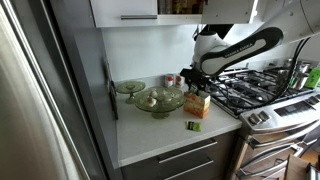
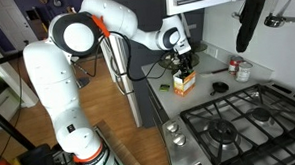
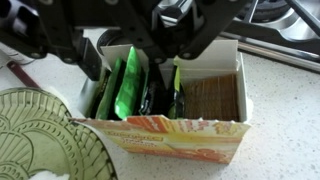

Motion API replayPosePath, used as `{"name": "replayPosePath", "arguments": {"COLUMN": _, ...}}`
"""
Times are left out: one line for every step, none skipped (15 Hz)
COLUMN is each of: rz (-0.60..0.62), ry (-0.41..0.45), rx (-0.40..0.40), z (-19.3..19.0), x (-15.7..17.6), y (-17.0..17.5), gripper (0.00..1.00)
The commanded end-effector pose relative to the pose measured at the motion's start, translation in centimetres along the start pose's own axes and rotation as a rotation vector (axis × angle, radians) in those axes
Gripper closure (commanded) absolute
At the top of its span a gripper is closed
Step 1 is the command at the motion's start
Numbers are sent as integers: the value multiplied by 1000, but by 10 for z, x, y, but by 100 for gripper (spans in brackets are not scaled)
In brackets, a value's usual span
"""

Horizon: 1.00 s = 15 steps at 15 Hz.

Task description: Remove two sachets from the sachets box and put them on the table one at a time

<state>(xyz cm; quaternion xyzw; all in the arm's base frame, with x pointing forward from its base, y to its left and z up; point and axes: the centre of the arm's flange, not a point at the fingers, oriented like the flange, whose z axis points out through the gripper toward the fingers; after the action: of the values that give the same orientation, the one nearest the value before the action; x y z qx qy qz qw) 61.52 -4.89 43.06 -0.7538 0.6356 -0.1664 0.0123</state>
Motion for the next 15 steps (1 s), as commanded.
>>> {"name": "replayPosePath", "arguments": {"rz": 1, "ry": 5, "rx": -28, "z": -2, "x": -2, "y": 0, "gripper": 78}}
{"name": "replayPosePath", "arguments": {"rz": 1, "ry": 8, "rx": -31, "z": -3, "x": -3, "y": 0, "gripper": 74}}
{"name": "replayPosePath", "arguments": {"rz": -1, "ry": 9, "rx": -31, "z": -3, "x": -3, "y": 0, "gripper": 74}}
{"name": "replayPosePath", "arguments": {"rz": -2, "ry": 11, "rx": -34, "z": -4, "x": -2, "y": 0, "gripper": 76}}
{"name": "replayPosePath", "arguments": {"rz": -2, "ry": 11, "rx": -35, "z": -4, "x": -2, "y": 1, "gripper": 74}}
{"name": "replayPosePath", "arguments": {"rz": -5, "ry": 11, "rx": -36, "z": -5, "x": -2, "y": 1, "gripper": 73}}
{"name": "replayPosePath", "arguments": {"rz": -6, "ry": 10, "rx": -35, "z": -6, "x": -2, "y": 1, "gripper": 83}}
{"name": "replayPosePath", "arguments": {"rz": -7, "ry": 11, "rx": -35, "z": -6, "x": -2, "y": 2, "gripper": 92}}
{"name": "replayPosePath", "arguments": {"rz": -9, "ry": 13, "rx": -35, "z": -7, "x": -2, "y": 2, "gripper": 94}}
{"name": "replayPosePath", "arguments": {"rz": -9, "ry": 14, "rx": -33, "z": -8, "x": -2, "y": 3, "gripper": 100}}
{"name": "replayPosePath", "arguments": {"rz": -14, "ry": 11, "rx": -31, "z": -8, "x": -2, "y": 3, "gripper": 100}}
{"name": "replayPosePath", "arguments": {"rz": -11, "ry": 12, "rx": -31, "z": -9, "x": -2, "y": 4, "gripper": 100}}
{"name": "replayPosePath", "arguments": {"rz": -10, "ry": 16, "rx": -28, "z": -12, "x": -3, "y": 5, "gripper": 100}}
{"name": "replayPosePath", "arguments": {"rz": -12, "ry": 20, "rx": -23, "z": -16, "x": -4, "y": 6, "gripper": 100}}
{"name": "replayPosePath", "arguments": {"rz": -12, "ry": 26, "rx": -14, "z": -23, "x": -5, "y": 9, "gripper": 100}}
